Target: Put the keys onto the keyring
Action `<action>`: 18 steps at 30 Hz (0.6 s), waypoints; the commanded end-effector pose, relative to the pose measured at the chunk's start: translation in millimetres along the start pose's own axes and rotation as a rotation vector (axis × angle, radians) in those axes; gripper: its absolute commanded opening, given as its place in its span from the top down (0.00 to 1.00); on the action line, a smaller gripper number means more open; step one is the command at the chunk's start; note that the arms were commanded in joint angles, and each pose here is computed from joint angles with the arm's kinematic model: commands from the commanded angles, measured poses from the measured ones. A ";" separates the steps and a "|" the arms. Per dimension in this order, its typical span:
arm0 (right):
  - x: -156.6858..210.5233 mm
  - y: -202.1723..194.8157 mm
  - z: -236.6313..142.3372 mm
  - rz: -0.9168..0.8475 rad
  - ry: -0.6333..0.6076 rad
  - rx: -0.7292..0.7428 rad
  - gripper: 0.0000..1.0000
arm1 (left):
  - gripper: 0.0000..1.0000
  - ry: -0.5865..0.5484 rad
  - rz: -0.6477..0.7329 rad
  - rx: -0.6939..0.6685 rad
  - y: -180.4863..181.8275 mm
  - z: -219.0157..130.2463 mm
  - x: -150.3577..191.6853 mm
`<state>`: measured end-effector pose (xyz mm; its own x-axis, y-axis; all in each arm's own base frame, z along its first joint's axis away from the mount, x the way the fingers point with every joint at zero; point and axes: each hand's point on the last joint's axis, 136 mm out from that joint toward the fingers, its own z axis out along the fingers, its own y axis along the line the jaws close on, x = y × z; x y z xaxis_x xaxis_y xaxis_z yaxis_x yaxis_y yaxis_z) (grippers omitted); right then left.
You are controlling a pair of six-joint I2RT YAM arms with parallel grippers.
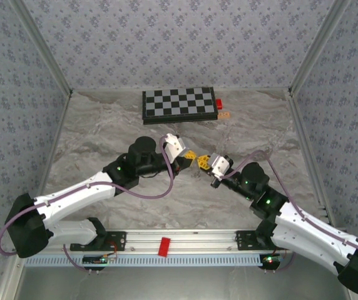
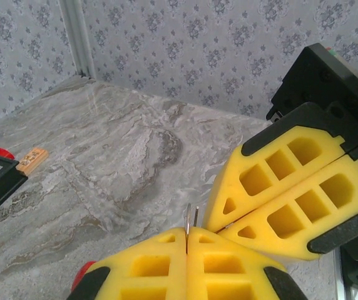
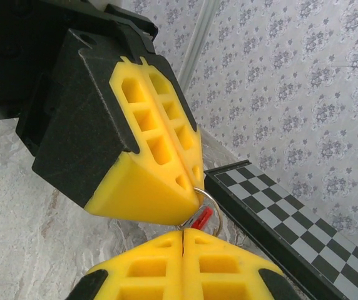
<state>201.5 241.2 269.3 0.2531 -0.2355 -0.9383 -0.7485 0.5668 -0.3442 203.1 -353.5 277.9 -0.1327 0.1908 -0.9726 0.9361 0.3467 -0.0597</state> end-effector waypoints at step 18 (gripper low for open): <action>-10.0 -24.4 -10.2 0.086 -0.062 0.088 1.00 | 1.00 -0.047 0.003 0.033 -9.8 -1.8 -7.0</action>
<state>207.5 227.0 275.8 0.2155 -0.1783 -0.9601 -0.7339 0.6190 -0.2797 200.7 -355.0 276.2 -0.1245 0.1752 -0.9766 0.9392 0.3384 -0.0590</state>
